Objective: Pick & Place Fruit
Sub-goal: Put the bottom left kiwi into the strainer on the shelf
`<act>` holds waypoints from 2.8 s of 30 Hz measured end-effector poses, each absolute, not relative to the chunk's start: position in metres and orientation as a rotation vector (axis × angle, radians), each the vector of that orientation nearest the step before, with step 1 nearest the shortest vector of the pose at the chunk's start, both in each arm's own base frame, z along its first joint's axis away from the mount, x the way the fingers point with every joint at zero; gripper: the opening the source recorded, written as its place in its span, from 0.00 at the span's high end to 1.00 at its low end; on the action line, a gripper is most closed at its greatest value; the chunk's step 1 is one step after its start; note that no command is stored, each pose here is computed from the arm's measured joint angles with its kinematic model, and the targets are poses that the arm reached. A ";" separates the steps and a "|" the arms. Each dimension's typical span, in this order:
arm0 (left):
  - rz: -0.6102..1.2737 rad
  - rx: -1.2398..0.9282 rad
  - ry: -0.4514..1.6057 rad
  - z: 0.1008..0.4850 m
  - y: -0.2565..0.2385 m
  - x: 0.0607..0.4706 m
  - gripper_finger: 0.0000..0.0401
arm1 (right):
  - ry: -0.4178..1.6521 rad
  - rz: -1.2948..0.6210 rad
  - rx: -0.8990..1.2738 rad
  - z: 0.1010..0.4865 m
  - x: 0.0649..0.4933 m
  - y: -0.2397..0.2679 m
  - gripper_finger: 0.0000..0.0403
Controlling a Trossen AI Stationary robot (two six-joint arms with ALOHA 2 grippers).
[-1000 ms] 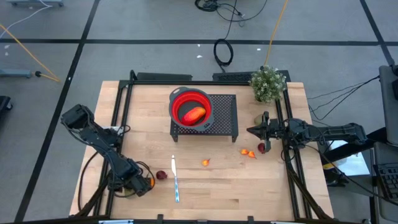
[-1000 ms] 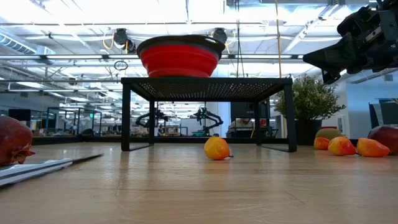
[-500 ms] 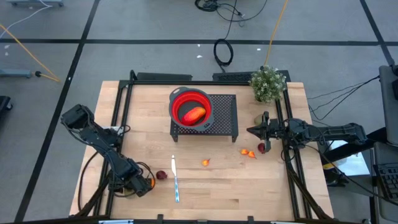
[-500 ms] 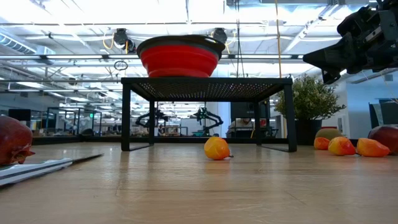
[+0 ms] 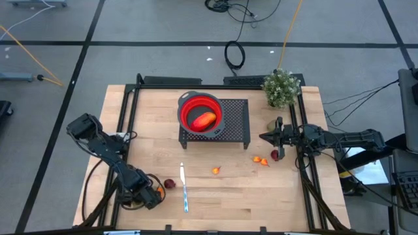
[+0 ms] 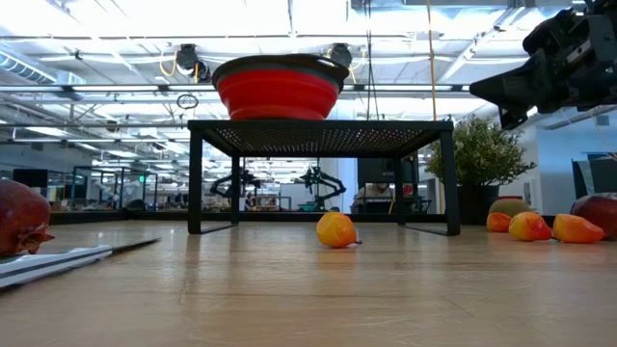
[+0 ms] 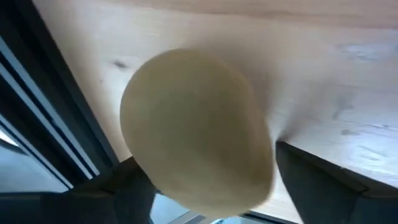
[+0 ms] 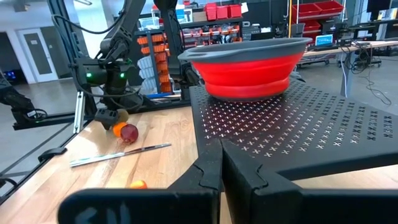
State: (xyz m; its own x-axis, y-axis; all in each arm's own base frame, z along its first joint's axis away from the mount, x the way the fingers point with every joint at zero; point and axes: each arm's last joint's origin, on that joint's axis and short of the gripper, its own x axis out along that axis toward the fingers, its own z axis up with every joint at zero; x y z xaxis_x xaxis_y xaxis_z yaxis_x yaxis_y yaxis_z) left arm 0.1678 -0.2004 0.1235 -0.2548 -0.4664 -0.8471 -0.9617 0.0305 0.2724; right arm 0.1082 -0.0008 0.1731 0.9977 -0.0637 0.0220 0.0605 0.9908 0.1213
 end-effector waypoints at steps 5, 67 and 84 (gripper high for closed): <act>1.184 -1.449 1.754 0.123 -0.200 0.167 0.41 | -0.032 -0.062 0.121 0.174 0.108 -0.001 1.00; 1.134 -1.405 1.593 0.128 -0.200 0.161 0.30 | -0.036 -0.062 0.121 0.174 0.108 -0.001 1.00; 1.155 -1.393 1.587 0.127 -0.199 0.160 0.30 | -0.036 -0.061 0.121 0.174 0.108 -0.001 1.00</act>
State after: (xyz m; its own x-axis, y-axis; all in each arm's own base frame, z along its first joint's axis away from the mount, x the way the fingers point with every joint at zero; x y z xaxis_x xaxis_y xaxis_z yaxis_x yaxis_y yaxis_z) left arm 0.1600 -0.1986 0.1275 -0.1584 -0.3431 -0.9259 -0.9865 0.0153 0.1631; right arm 0.1081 -0.0008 0.1741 0.9975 -0.0633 0.0321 0.0590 0.9908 0.1221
